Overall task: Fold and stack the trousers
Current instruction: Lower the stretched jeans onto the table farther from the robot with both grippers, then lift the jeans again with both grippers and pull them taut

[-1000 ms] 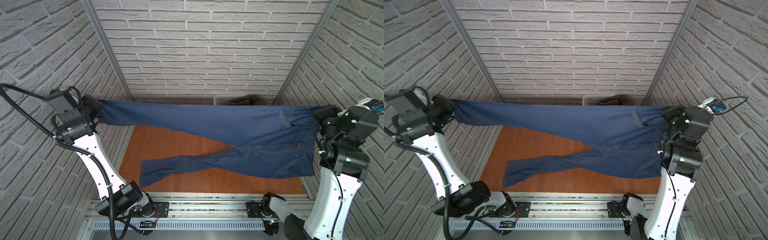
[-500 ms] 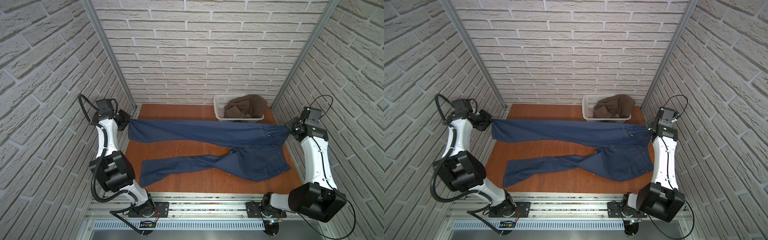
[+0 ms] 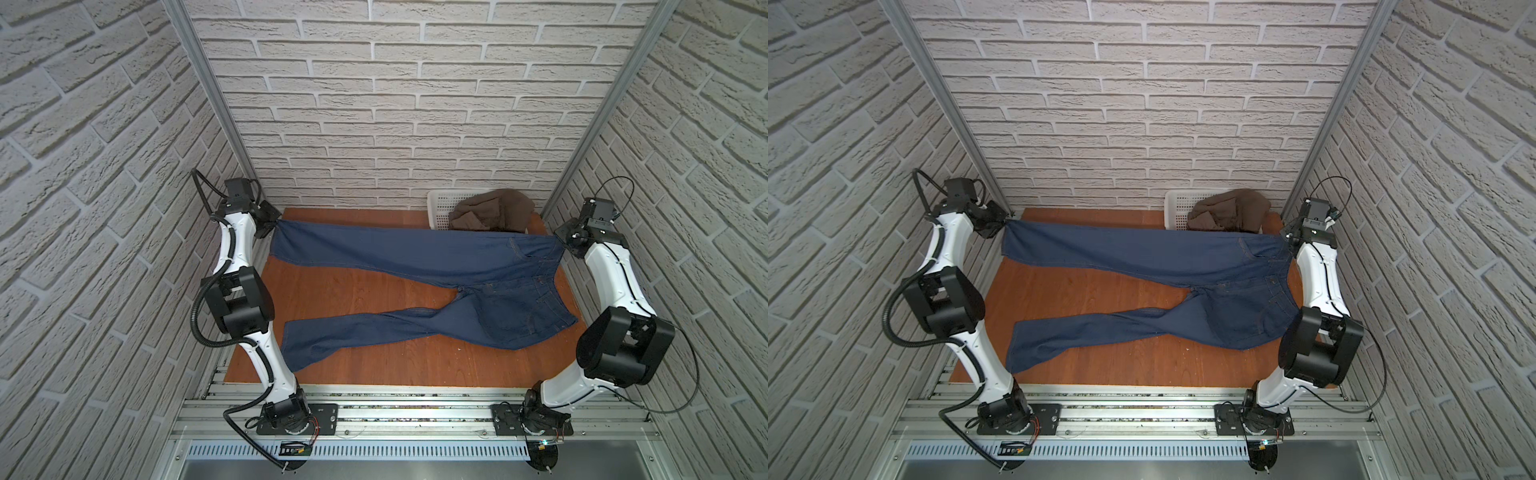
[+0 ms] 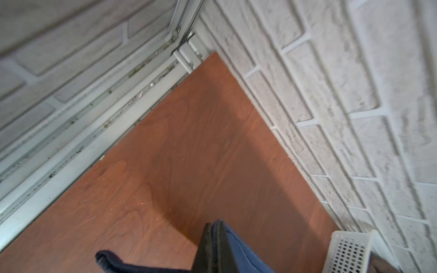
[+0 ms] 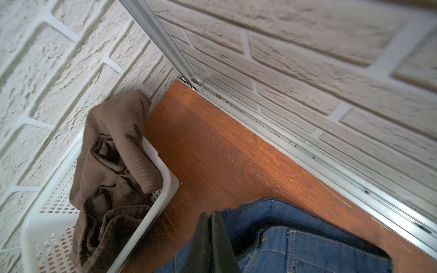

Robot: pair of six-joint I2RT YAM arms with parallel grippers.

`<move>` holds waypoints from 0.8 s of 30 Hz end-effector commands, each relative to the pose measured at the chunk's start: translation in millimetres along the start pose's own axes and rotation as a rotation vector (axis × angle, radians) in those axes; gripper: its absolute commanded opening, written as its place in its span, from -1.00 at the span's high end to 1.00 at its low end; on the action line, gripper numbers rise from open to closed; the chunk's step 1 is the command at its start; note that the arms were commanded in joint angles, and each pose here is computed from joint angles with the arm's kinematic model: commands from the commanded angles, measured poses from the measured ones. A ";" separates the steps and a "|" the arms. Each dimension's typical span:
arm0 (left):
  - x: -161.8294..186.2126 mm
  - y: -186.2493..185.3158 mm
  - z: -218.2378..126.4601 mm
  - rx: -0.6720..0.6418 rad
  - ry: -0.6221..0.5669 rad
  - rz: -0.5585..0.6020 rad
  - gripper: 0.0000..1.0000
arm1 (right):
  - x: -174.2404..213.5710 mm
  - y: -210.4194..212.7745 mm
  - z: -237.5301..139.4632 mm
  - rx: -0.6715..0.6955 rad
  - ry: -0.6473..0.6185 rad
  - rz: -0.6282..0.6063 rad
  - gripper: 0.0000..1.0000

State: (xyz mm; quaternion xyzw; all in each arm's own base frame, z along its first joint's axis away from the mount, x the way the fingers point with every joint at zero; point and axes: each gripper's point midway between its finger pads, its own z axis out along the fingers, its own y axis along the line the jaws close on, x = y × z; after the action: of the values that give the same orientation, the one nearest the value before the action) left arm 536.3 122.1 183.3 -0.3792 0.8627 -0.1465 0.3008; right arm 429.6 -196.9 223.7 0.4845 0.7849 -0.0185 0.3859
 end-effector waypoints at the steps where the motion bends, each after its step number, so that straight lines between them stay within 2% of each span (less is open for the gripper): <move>1: -9.5 6.3 17.8 -0.039 -0.022 0.004 1.00 | -14.7 13.3 10.1 0.008 -0.061 0.006 0.89; 6: 2.4 16.2 35.7 -0.084 0.030 0.000 1.00 | 4.6 5.6 33.0 0.068 0.016 -0.002 0.89; 8: 2.5 17.5 25.7 -0.088 0.011 0.001 1.00 | 10.4 0.8 29.9 0.074 0.023 -0.005 0.89; 10: 2.8 22.5 6.7 -0.085 -0.020 -0.004 1.00 | 9.5 -6.2 11.1 0.071 0.001 -0.001 0.89; 15: 7.0 51.4 -77.7 -0.060 -0.139 -0.064 1.00 | 7.7 -59.3 -75.5 0.164 -0.127 0.044 0.89; 19: 15.6 77.9 -164.8 -0.067 -0.264 -0.094 1.00 | -7.5 -106.9 -161.7 0.224 -0.341 0.103 0.89; 21: 16.5 84.6 -201.0 -0.078 -0.325 -0.097 1.00 | -16.1 -120.6 -197.7 0.207 -0.450 0.142 0.89; 24: 14.8 90.2 -233.4 -0.085 -0.382 -0.110 1.00 | -23.3 -123.3 -228.2 0.175 -0.506 0.158 0.89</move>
State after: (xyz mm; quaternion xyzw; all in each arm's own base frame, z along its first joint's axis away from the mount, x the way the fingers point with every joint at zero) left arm 345.1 160.3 313.4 -0.4452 0.7801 -0.0899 0.4303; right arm 231.2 -169.8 347.9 0.5307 0.6559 -0.1105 0.5252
